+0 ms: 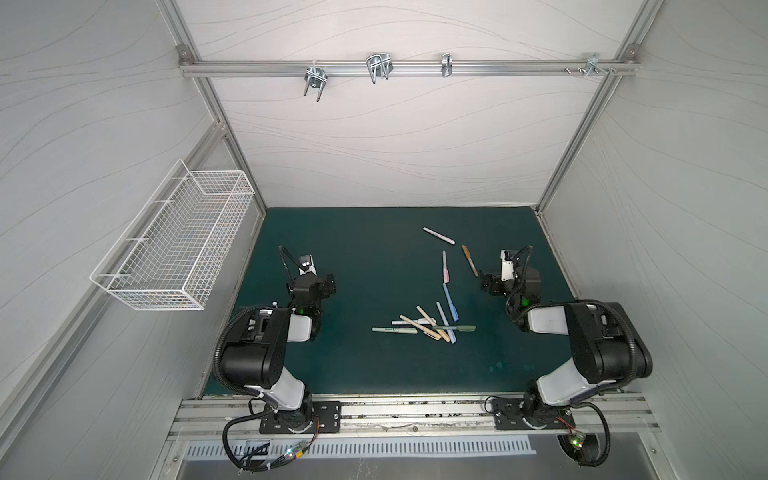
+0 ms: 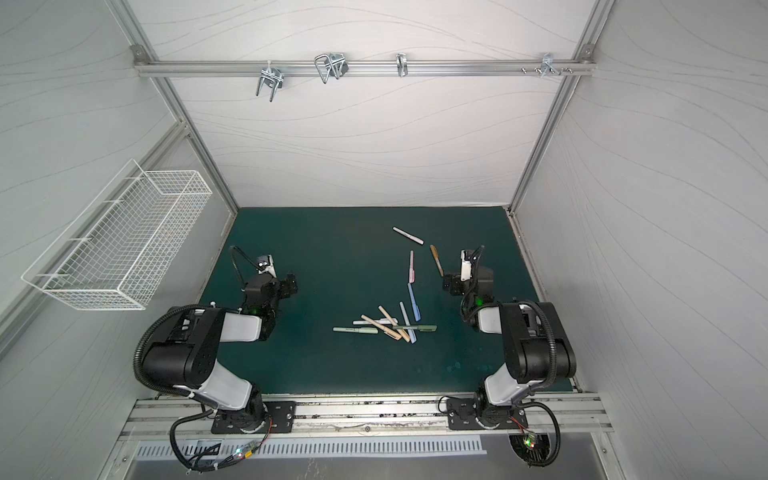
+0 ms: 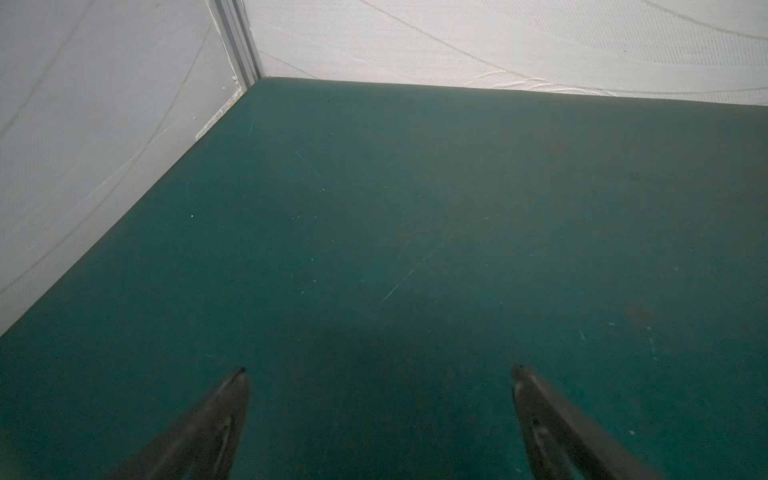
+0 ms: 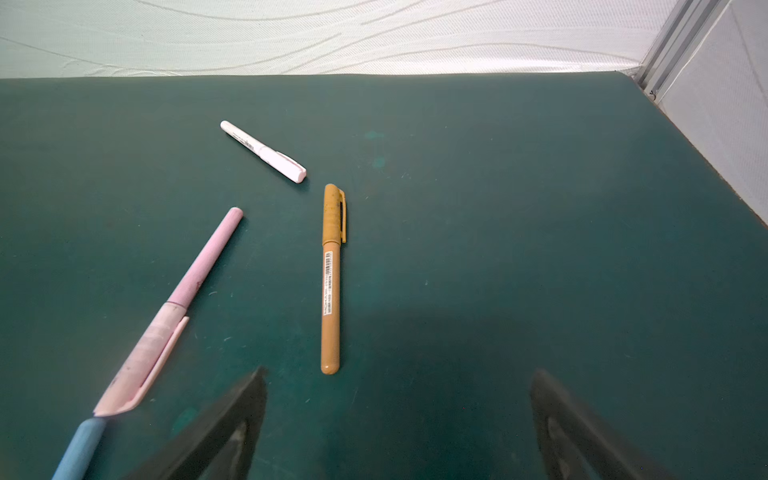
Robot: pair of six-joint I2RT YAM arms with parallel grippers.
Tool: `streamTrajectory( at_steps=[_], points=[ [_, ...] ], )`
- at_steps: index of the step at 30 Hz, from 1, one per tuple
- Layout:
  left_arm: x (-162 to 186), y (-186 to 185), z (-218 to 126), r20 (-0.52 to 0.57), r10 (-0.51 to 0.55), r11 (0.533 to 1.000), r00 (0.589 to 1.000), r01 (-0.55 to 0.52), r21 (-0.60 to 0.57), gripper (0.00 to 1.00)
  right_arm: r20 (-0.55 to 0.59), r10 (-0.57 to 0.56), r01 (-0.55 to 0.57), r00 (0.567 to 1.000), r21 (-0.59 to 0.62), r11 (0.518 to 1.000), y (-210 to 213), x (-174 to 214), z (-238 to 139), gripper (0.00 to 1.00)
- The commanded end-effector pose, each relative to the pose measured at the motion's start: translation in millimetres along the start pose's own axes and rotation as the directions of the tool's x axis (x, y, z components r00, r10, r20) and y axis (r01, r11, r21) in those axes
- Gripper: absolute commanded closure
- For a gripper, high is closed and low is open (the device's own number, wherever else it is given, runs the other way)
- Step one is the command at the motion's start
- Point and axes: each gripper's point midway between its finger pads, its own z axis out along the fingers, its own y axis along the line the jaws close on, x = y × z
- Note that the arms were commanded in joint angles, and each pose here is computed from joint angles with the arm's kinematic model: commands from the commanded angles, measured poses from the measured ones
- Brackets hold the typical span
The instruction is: Open the pen caps
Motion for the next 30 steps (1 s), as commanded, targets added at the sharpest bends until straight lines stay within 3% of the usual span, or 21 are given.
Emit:
streamTrajectory(
  at_steps=[1,30],
  points=[
    [-21.5,-1.3,2.7,0.049,-0.02,1.0,0.999,0.02,0.01,0.01,-0.004,0.0,0.0,1.0,0.004,1.0,-1.8,-1.8,2.7,0.01],
    [-21.3,-0.5,1.6,0.053,-0.017,1.0,0.998,0.017,0.006,0.01,-0.002,-0.01,0.01,1.0,-0.026,1.0,2.9,-3.0,2.8,0.01]
  ],
)
